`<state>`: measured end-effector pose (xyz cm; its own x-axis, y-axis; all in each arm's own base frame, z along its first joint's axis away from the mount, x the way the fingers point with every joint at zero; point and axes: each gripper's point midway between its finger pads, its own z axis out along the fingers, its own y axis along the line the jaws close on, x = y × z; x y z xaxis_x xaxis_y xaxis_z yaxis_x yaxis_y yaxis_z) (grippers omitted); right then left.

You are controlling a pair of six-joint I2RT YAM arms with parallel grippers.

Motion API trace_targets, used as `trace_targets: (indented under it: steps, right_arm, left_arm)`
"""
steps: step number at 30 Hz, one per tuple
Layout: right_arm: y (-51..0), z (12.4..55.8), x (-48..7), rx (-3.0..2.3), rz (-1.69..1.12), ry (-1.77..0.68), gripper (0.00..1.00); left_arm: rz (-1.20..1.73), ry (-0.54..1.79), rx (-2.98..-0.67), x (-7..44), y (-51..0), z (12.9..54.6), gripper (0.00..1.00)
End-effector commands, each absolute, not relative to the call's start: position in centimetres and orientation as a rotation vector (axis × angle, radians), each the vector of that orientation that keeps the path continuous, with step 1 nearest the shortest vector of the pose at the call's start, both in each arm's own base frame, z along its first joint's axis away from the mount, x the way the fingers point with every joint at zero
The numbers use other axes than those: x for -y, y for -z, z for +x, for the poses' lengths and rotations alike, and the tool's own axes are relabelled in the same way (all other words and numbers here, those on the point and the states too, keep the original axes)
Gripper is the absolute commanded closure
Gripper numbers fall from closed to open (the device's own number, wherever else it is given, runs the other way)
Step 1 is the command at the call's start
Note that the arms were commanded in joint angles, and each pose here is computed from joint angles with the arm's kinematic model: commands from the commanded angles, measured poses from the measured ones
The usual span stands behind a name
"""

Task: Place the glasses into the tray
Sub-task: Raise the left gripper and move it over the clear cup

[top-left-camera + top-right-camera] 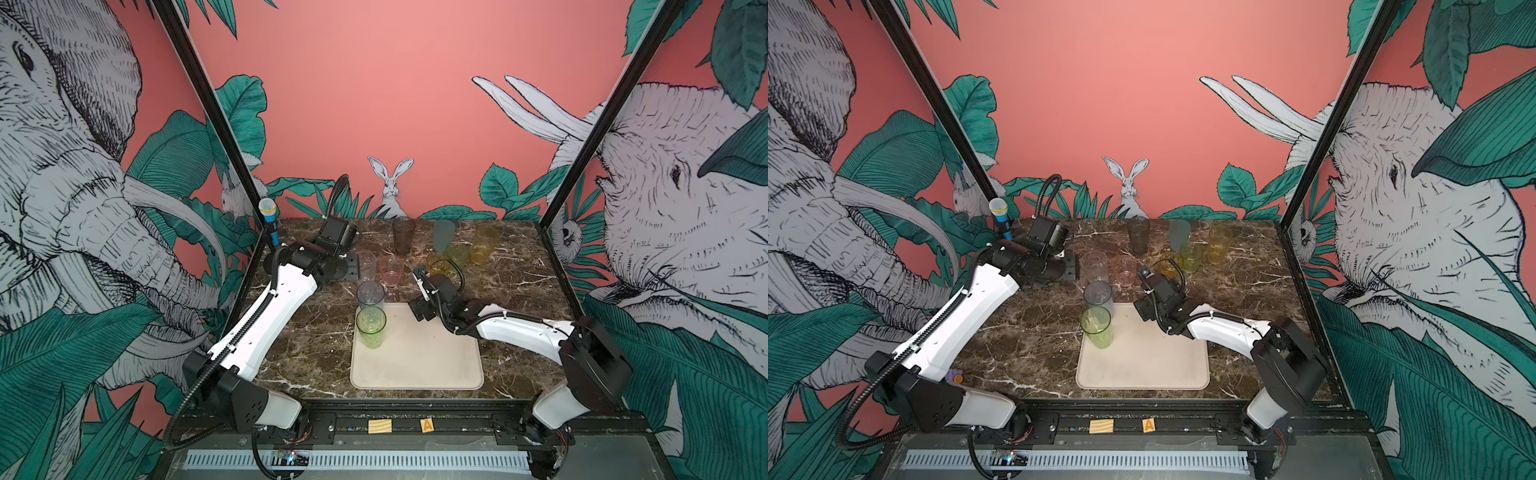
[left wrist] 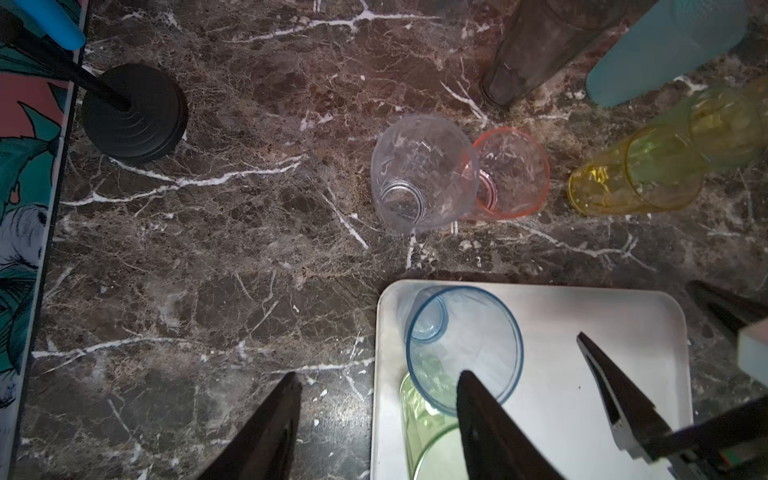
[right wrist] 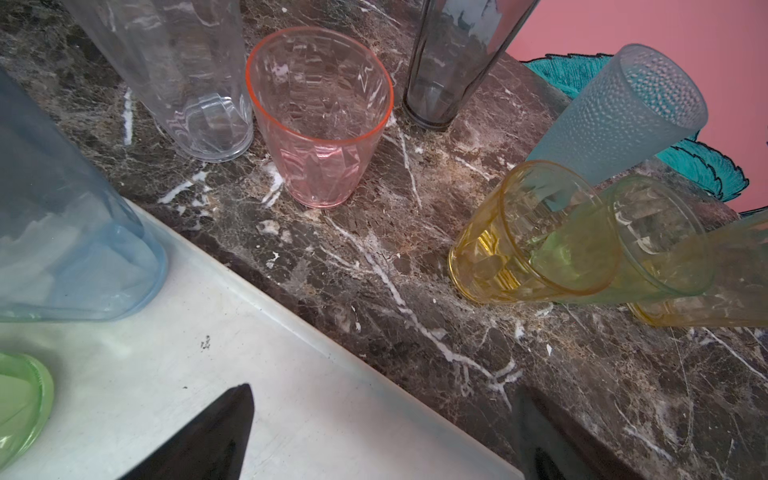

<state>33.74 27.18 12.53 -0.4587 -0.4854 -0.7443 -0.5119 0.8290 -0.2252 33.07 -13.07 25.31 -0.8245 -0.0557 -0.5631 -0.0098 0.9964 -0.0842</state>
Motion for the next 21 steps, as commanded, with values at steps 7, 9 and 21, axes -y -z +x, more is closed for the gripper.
trace_targets:
  steps: [7, 9, 21]
  right_arm:
    - [-14.2, 33.8, -27.2, -2.074, -0.707, -0.034, 0.01]
    - [-14.3, 33.8, -27.1, -2.072, -0.71, -0.029, 0.01]
    - [-14.0, 34.0, -26.8, -2.074, -0.711, 0.005, 0.01]
  left_arm:
    - [-0.161, 0.199, -2.534, 13.1, -24.4, 36.6, 0.38]
    - [-0.169, 0.195, -2.537, 13.2, -24.0, 37.2, 0.38]
    - [-0.177, 0.159, -2.585, 14.0, -21.6, 39.9, 0.3]
